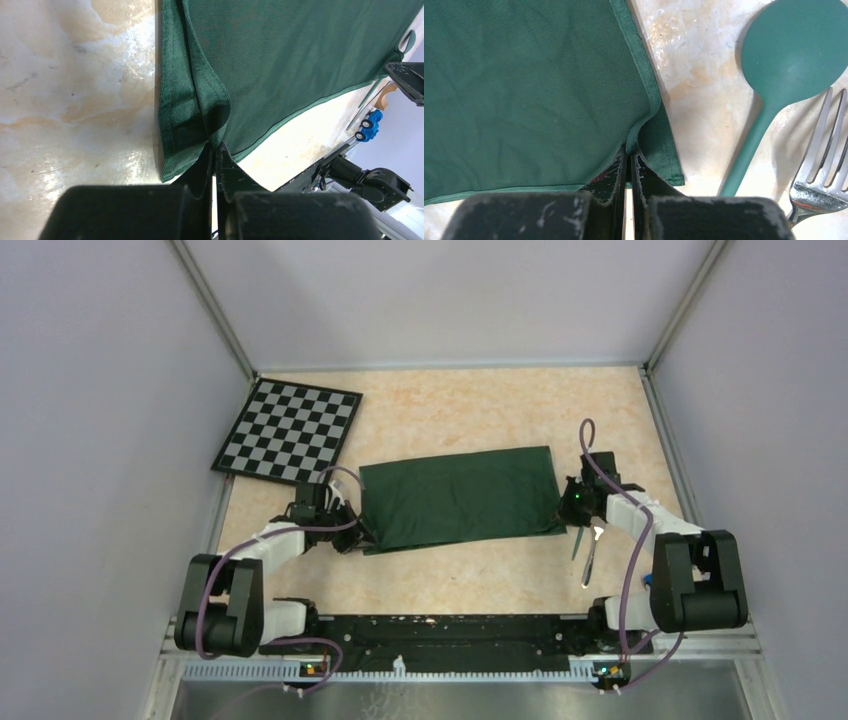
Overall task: Fold the napkin into a case and place the utensils inside
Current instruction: Fold and flatten the napkin at the center of the board, then smooth out the rectangle-folded napkin at the center of the board.
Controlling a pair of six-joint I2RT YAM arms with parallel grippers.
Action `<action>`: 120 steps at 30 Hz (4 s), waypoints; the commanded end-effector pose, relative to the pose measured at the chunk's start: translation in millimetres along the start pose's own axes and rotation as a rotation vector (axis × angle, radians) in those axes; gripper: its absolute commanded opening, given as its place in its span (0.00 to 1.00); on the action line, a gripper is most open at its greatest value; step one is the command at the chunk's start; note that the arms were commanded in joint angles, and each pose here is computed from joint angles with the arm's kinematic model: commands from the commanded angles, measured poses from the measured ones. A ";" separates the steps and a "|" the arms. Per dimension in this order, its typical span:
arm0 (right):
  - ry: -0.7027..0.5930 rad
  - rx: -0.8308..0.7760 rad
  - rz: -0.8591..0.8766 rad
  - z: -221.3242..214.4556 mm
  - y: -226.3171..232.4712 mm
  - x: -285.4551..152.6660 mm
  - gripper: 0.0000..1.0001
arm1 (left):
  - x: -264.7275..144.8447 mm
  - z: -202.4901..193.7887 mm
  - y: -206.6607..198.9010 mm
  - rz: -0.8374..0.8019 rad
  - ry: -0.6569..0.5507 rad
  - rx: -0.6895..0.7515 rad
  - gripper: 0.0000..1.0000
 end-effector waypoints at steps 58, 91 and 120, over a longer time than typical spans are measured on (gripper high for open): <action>-0.132 -0.057 0.271 18.3 46.4 -43.0 0.57 | -35.2 18.0 -22.6 0.093 -0.189 0.056 0.90; -0.074 -0.160 0.475 146.9 123.3 87.6 0.62 | 38.7 196.9 -17.8 0.073 -0.377 0.162 0.99; -0.021 -0.132 0.411 116.1 97.1 86.3 0.63 | 44.8 171.1 11.5 0.203 -0.316 0.078 0.99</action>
Point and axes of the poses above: each gripper's point midway between its finger pads, its own x axis out along the fingers, its own y axis along the line the jaws close on, z = x × y, the point moved 8 cm from there along -x, back along the fingers, and after that the axes turned 12 degrees about x, right-handed, at the moved point
